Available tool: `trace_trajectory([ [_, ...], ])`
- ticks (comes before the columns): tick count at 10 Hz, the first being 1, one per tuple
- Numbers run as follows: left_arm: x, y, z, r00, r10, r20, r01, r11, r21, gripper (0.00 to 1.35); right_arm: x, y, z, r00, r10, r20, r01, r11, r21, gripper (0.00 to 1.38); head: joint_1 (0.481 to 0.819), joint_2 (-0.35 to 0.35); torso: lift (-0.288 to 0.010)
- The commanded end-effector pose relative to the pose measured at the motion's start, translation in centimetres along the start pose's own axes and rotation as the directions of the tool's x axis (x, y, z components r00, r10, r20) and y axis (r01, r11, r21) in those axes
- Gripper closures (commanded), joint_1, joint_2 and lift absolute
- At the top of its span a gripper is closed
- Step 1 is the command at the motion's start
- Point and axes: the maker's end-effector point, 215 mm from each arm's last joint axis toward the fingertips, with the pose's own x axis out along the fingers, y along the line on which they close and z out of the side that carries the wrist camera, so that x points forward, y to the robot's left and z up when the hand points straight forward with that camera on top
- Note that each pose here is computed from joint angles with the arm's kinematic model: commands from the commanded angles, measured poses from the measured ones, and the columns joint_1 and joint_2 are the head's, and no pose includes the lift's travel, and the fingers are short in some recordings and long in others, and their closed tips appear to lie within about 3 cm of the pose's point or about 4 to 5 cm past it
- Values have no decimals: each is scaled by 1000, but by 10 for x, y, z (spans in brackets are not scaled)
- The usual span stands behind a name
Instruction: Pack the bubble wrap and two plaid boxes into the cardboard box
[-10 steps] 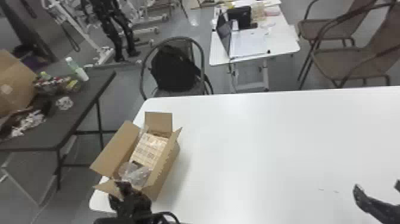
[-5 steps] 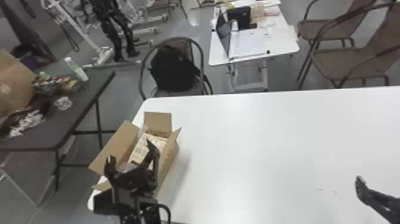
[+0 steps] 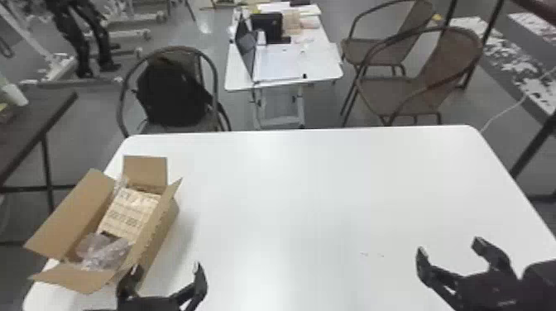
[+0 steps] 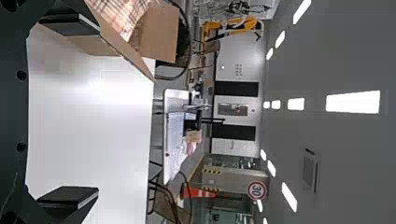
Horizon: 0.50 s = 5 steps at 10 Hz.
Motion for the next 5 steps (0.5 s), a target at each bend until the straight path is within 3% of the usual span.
trace_trajectory([
  [1, -21, 3, -7, 999, 13, -31, -13, 1000, 6, 94, -23, 2, -13, 999, -7, -34, 8, 1000, 14, 225, 695, 119, -50],
  [2, -26, 7, -5, 999, 32, -29, -31, 999, 25, 94, -37, -3, -19, 998, -45, -48, 47, 998, 33, 225, 695, 125, -50],
  [5, -22, 6, 3, 1000, 22, -4, -22, 999, 49, 94, -37, -2, -20, 998, -54, -31, 56, 997, 51, 225, 695, 123, -50],
])
